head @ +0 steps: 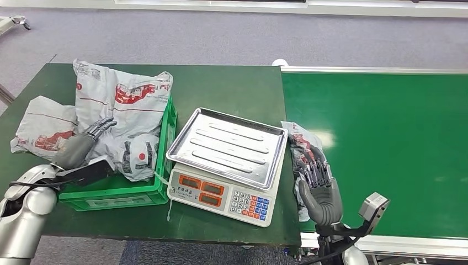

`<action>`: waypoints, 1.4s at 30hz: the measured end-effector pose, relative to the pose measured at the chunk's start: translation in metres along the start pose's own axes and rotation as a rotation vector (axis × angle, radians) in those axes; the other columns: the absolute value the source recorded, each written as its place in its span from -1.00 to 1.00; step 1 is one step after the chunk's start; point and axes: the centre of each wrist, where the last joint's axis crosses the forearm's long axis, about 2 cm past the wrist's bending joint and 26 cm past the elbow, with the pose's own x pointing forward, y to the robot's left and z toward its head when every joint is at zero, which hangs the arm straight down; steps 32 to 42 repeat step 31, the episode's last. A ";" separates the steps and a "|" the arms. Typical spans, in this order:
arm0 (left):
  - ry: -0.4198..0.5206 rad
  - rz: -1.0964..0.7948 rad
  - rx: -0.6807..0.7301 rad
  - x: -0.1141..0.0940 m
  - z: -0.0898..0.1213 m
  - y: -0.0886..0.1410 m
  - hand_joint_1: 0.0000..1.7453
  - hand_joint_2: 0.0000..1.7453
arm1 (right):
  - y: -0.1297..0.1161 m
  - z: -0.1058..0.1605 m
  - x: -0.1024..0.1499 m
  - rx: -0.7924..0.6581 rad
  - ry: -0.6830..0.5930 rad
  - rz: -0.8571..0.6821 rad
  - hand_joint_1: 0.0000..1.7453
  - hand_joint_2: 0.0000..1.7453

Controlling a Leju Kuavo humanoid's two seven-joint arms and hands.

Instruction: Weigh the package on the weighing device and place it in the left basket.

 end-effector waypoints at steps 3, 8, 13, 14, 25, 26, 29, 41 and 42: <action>-0.174 0.312 0.044 0.024 -0.008 -0.021 -1.00 1.00 | -0.001 -0.005 -0.001 -0.012 0.007 0.026 -1.00 1.00; -0.397 0.758 0.117 0.079 -0.028 -0.083 -1.00 1.00 | 0.005 -0.021 -0.007 0.006 0.032 0.070 -1.00 1.00; -0.457 0.953 0.170 0.145 -0.065 -0.145 -1.00 1.00 | 0.024 -0.050 -0.019 0.038 0.057 0.081 -1.00 1.00; -0.454 0.978 0.180 0.154 -0.072 -0.152 -1.00 1.00 | 0.028 -0.056 -0.022 0.045 0.064 0.079 -1.00 1.00; -0.371 1.228 0.209 0.190 -0.101 -0.199 -1.00 1.00 | 0.054 -0.070 -0.047 0.111 0.133 0.015 -1.00 1.00; -0.360 1.235 0.212 0.191 -0.102 -0.202 -1.00 1.00 | 0.055 -0.070 -0.048 0.114 0.138 0.015 -1.00 1.00; -0.317 1.238 0.227 0.192 -0.103 -0.207 -1.00 1.00 | 0.058 -0.069 -0.051 0.120 0.151 0.026 -1.00 1.00; -0.295 1.230 0.233 0.192 -0.104 -0.209 -1.00 1.00 | 0.059 -0.069 -0.052 0.124 0.157 0.034 -1.00 1.00; -0.295 1.230 0.233 0.192 -0.104 -0.209 -1.00 1.00 | 0.059 -0.069 -0.052 0.124 0.157 0.034 -1.00 1.00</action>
